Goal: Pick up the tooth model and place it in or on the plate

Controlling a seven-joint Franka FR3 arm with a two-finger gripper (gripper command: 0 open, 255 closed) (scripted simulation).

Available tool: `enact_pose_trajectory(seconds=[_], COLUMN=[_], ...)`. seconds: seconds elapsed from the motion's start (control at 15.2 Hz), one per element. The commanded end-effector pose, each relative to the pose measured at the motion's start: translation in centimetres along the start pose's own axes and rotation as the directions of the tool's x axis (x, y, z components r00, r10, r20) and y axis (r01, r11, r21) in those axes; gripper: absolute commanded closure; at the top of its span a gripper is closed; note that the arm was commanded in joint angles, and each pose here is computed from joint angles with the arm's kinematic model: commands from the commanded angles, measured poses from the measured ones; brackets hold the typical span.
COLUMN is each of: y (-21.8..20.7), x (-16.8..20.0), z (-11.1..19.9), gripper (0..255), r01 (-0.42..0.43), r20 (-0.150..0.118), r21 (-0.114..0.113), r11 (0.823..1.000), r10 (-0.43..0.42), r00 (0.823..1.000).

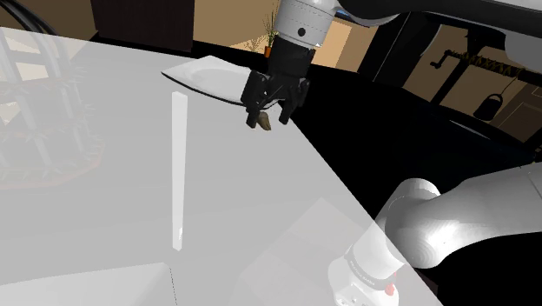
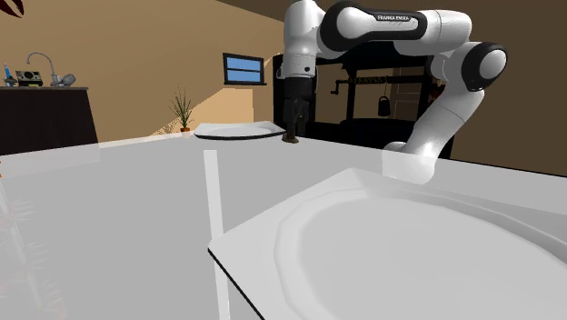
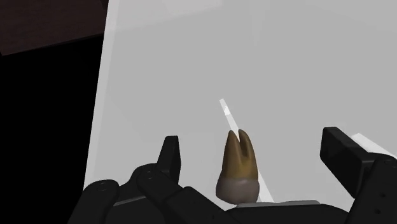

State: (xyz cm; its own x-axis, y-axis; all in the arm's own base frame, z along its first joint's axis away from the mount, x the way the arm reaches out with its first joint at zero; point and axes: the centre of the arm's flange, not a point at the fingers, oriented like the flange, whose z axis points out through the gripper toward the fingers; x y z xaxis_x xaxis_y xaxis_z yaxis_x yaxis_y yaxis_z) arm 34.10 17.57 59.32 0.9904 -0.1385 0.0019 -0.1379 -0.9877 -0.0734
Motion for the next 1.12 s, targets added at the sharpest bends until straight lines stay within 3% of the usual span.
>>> enact_pose_trajectory(seconds=[0.0,0.07,0.66,1.06], y=[0.0,0.0,0.0,-0.2], x=[0.0,0.0,0.0,0.0], z=[0.0,0.0,0.0,-3.2], gripper=[0,255,255,255], r01=[0.0,0.0,0.0,0.0], r20=[0.0,0.0,0.0,0.0], r21=[0.0,0.0,0.0,0.0], r11=[1.0,1.0,1.0,1.0], r10=[0.0,0.0,0.0,0.0], r00=[1.0,1.0,1.0,1.0])
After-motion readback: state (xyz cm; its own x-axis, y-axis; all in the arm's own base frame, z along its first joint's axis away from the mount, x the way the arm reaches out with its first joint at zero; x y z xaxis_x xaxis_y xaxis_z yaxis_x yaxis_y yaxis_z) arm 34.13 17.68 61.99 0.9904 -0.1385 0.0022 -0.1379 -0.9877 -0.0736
